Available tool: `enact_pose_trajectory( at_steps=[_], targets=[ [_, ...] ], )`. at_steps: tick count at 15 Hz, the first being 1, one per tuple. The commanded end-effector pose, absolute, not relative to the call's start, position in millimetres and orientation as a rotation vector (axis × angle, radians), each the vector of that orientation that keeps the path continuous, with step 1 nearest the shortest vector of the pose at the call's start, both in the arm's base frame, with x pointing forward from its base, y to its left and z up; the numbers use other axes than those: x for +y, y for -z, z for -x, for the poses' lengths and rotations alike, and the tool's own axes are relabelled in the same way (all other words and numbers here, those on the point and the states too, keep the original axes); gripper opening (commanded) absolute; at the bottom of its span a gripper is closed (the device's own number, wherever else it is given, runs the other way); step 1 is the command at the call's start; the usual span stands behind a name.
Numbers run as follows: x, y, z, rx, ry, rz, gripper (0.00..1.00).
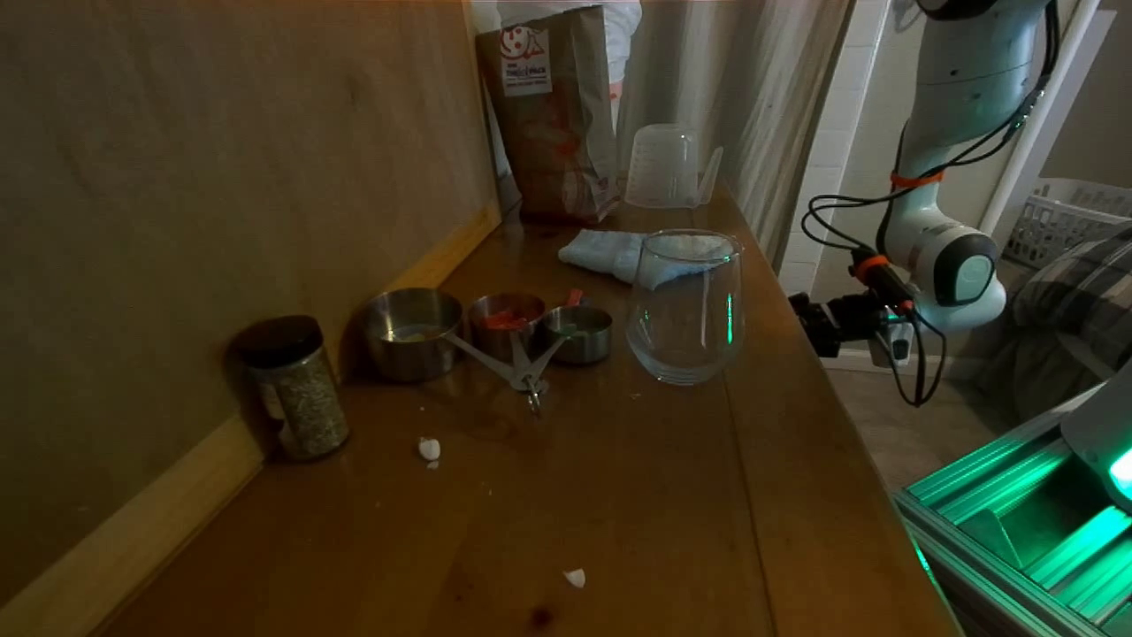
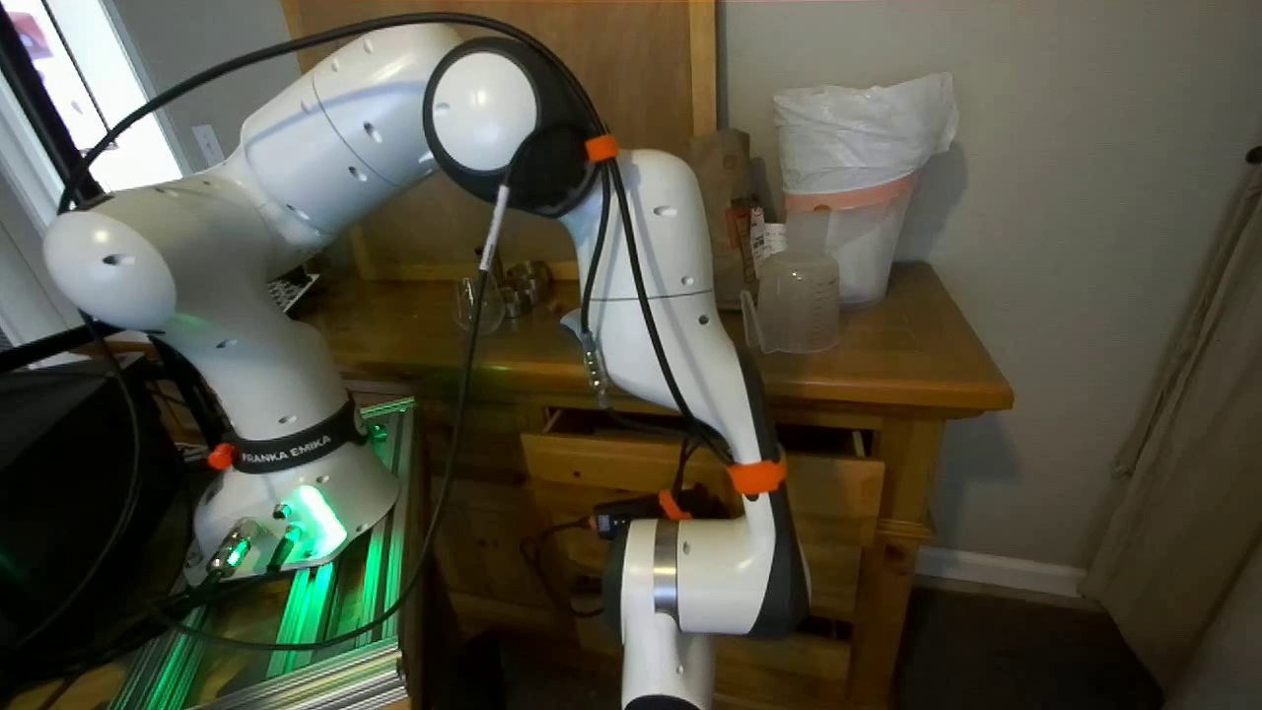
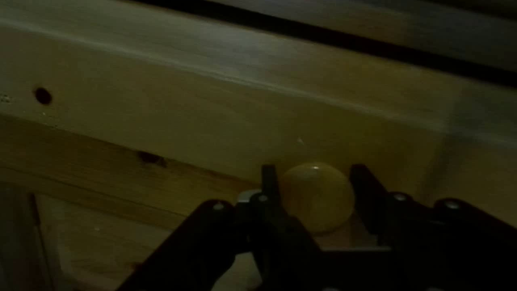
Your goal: Move the towel to the top drawer on the right, then close the drawer
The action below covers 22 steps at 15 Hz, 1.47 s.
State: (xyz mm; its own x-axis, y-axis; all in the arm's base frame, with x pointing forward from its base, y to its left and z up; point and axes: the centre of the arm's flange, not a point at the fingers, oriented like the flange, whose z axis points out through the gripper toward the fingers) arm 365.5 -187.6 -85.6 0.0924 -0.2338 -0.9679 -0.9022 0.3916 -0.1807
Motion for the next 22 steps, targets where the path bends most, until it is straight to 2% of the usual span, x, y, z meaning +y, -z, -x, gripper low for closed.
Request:
enact_pose_trajectory(
  at_steps=[1,15,16,18,21,22],
  targets=[
    [-215.1,60.9,-350.1,1.438,-0.618,1.124,0.23],
    [-251.2,45.8,-323.6,1.475,-0.544,1.194,0.23],
    [-248.3,42.1,-323.0,1.479,-0.538,1.209,0.73],
    [-248.4,31.6,-321.2,1.496,-0.505,1.261,0.80],
    [-260.0,1.8,-317.7,1.531,-0.396,1.348,1.00],
    [-260.5,-8.1,-316.8,1.538,-0.368,1.383,1.00]
  ],
)
